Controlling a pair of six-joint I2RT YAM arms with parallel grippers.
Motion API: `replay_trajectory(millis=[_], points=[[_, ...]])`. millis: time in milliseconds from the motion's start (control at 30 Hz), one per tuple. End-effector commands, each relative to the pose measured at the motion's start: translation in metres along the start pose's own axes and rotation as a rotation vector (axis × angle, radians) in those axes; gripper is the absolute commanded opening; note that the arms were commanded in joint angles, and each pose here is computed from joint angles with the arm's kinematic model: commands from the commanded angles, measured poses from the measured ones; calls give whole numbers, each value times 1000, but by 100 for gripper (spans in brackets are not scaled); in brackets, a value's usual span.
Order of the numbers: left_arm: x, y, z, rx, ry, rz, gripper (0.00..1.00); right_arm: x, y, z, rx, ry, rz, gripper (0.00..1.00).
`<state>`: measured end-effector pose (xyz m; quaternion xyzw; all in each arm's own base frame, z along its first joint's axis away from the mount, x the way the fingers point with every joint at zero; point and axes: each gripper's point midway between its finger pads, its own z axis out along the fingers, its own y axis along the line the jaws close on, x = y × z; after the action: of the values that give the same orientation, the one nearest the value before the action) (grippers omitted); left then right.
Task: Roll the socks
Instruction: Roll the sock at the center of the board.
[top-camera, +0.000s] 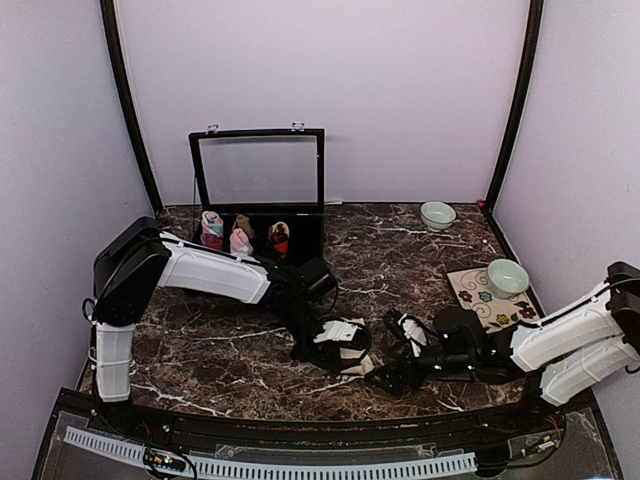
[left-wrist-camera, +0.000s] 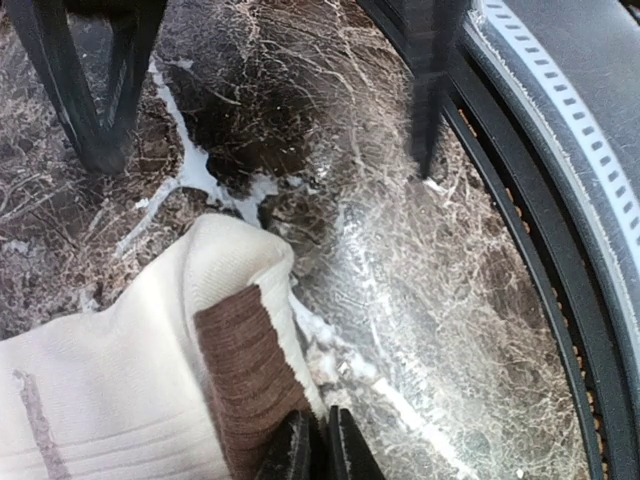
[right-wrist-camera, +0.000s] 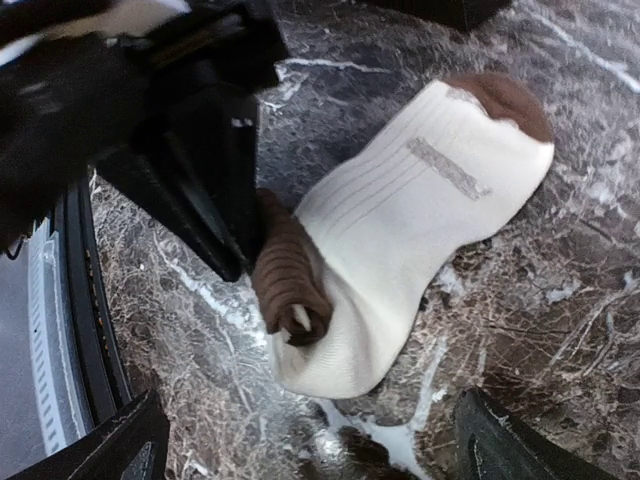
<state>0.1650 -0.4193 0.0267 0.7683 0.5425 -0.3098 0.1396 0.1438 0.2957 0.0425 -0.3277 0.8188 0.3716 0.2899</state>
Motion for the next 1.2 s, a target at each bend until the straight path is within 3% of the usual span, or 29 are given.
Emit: replay_trajectory(millis=[0,233,333,367,433,600,733,1167], points=[[48,-21,10,152,135,-208,7,-22,-1,-16,197,-96,-296,99],[37,-14,5,249,98,-255,9,-63,7,-27,303,-136,-436,99],[40,-9,8,245,111,-261,11,-75,-11,-43,401,-286,-277,99],[40,-7,9,241,116,-261,11,-69,-10,-42,361,-303,-203,99],[43,-3,11,231,131,-259,13,-57,7,-35,229,-292,-231,99],[47,2,12,221,147,-265,15,-42,23,-22,174,-181,-465,99],[50,9,12,214,157,-273,15,-34,23,-17,250,-84,-670,99],[59,18,17,233,177,-303,16,-7,64,19,143,101,-999,80]])
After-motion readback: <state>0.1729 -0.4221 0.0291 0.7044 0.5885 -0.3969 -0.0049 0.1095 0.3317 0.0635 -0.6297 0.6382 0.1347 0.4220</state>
